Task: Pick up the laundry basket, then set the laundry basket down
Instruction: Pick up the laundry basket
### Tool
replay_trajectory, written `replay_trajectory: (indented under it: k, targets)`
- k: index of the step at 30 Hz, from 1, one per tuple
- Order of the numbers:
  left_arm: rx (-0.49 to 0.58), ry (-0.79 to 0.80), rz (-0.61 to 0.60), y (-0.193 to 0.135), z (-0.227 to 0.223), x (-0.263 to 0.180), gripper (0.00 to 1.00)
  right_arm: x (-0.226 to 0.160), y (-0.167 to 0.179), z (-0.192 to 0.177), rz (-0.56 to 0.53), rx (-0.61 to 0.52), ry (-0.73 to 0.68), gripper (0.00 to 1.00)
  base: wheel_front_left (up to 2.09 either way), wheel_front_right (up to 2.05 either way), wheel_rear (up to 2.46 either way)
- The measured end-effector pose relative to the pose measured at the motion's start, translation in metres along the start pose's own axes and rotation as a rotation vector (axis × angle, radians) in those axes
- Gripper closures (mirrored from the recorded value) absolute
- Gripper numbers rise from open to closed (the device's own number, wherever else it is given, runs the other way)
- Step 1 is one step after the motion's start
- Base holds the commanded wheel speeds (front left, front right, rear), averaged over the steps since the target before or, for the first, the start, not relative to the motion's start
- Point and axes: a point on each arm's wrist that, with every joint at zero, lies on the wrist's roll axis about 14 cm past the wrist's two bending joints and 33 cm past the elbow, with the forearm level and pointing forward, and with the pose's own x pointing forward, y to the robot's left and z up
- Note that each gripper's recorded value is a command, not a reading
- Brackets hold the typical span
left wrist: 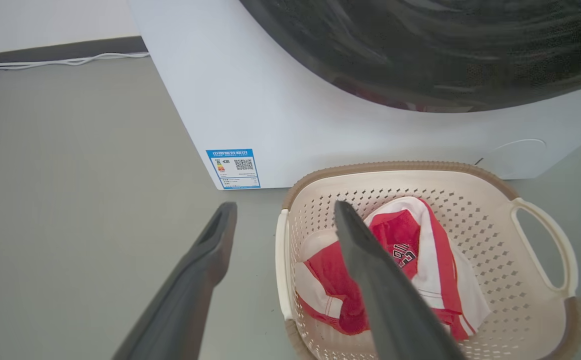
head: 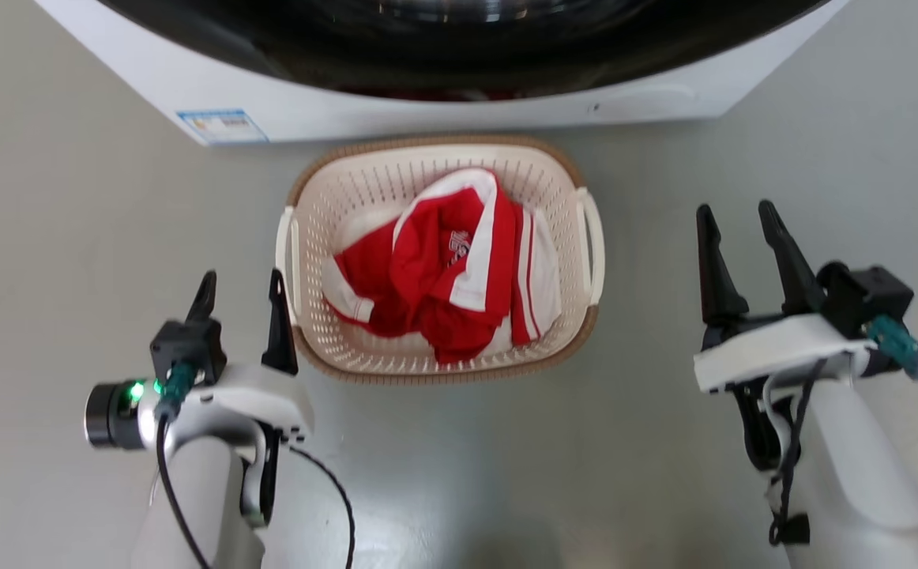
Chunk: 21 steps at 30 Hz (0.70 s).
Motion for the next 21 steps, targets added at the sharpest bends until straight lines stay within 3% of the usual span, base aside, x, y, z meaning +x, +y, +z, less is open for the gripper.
replay_trajectory:
  k: [21]
  targets:
    - [0.02,0.237,0.0,0.003,-0.092,0.067,0.0,0.072,0.018,-0.117,0.082,-0.023,0.27,0.0,0.0,0.0,0.0]
